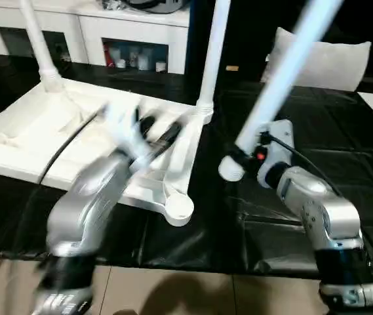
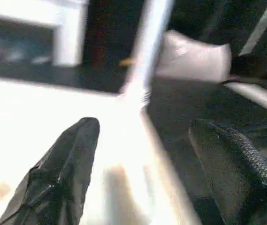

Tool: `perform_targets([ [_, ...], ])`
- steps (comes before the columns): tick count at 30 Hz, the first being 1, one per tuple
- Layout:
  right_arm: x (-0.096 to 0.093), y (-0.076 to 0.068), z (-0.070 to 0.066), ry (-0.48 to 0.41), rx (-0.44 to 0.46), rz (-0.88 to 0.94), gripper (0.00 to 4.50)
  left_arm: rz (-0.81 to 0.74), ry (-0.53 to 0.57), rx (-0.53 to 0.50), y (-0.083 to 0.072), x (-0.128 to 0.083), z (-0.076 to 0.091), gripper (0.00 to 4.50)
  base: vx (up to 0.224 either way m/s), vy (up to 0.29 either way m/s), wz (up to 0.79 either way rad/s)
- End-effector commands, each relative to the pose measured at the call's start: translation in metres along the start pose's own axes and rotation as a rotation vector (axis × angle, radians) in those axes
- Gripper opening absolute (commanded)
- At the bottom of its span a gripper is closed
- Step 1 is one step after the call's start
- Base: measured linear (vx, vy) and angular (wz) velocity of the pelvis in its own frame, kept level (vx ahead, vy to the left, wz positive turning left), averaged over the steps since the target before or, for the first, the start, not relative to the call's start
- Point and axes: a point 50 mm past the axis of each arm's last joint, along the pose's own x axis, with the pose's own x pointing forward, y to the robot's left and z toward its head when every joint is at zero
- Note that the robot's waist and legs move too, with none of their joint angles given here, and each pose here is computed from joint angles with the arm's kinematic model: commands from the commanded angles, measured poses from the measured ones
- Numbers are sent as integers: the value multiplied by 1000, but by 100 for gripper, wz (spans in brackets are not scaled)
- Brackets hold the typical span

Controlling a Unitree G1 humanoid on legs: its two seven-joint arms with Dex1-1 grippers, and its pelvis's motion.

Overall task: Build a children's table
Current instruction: Pick table leg

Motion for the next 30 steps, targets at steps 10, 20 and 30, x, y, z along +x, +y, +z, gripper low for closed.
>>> perform_targets([
  [10,-13,-4,2,-145,99,-68,187,256,-67,104,11,-20,-5,352,0,0,0],
  [20,-17,-3,-10,-122,67,-82,187,294,-71,77,13,-21,-8,352,0,0,0],
  [30,-15,0,-14,-105,45,-93,187,290,-59,119,10,-13,-10,352,0,0,0],
])
